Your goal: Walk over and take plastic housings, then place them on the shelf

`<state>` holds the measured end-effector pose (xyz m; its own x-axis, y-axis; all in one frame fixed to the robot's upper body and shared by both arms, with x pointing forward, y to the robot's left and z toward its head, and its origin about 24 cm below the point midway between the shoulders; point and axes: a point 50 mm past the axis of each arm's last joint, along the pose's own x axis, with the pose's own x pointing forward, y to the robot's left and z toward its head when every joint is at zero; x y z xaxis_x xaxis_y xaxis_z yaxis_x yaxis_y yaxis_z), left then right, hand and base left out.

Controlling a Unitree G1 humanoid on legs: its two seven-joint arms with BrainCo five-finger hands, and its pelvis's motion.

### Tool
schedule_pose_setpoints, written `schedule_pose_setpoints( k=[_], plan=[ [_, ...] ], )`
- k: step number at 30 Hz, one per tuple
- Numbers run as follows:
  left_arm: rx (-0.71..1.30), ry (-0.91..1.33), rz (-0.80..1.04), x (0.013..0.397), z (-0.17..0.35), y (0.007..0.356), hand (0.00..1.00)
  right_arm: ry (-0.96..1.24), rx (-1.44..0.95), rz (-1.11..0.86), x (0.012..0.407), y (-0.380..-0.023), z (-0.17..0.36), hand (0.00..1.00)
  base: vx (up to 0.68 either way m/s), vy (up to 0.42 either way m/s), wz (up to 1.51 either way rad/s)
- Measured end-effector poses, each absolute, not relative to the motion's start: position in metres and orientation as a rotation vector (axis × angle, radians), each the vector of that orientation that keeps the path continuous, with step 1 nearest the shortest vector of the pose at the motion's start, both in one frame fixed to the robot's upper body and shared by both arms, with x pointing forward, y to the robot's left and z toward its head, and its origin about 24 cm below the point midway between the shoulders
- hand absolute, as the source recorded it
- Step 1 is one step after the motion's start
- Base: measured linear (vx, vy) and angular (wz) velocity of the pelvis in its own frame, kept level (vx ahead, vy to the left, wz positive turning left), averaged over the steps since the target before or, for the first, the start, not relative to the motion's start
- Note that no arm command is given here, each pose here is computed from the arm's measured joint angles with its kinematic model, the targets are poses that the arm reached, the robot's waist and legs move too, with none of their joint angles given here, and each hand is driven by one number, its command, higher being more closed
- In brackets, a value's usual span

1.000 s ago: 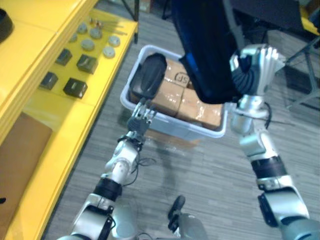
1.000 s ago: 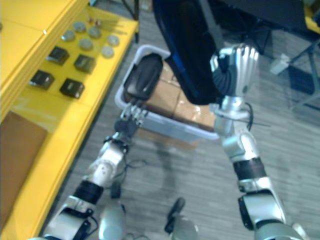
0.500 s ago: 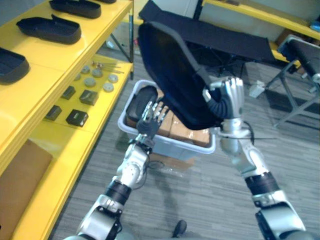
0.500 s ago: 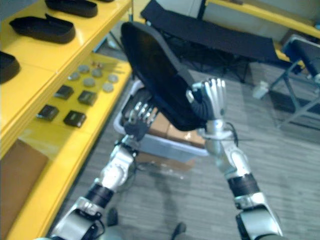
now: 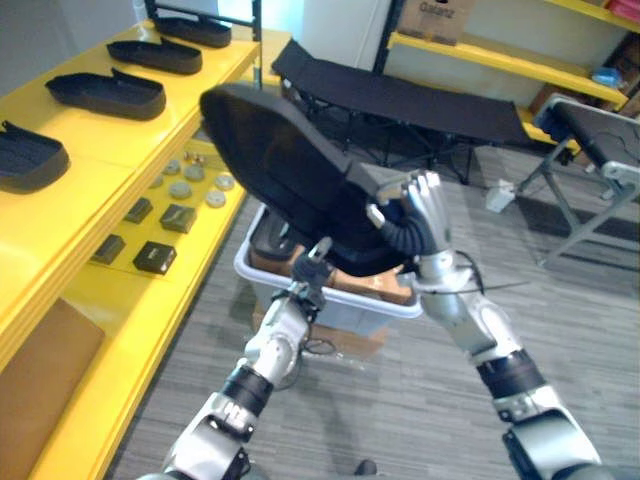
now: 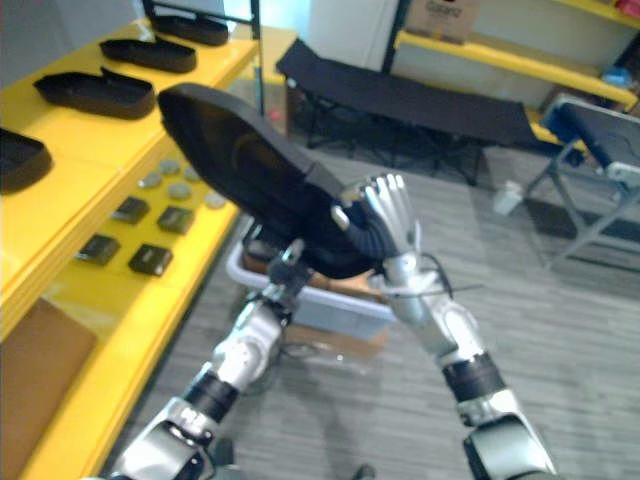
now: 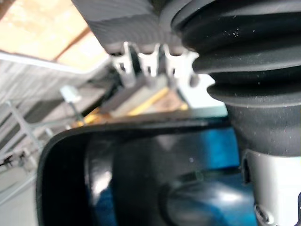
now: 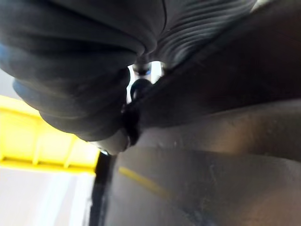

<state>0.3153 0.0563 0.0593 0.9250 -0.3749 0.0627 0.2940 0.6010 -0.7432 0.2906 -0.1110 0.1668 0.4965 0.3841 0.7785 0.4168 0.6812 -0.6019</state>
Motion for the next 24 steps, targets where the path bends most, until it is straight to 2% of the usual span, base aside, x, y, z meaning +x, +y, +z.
schedule_pose_setpoints(
  k=[10,11,18,24],
  plan=[
    [-1.012,0.07,-0.364,0.314,0.059,0.061,0.0,-1.007,-0.828,-0.023,0.285,-0.109,0.141,1.0,0.0,0.0,0.0],
    [-1.031,0.063,-0.361,0.315,0.06,0.062,1.0,-1.003,-0.825,-0.025,0.285,-0.109,0.14,1.0,0.0,0.0,0.0],
    [-1.167,-0.017,-0.282,0.31,0.06,0.074,1.0,-0.94,-0.806,-0.027,0.282,-0.11,0.125,1.0,0.0,0.003,0.05],
    [-1.183,-0.08,-0.251,0.308,0.062,0.082,1.0,-0.921,-0.734,-0.027,0.277,-0.102,0.119,1.0,0.0,0.003,0.03]
  ],
)
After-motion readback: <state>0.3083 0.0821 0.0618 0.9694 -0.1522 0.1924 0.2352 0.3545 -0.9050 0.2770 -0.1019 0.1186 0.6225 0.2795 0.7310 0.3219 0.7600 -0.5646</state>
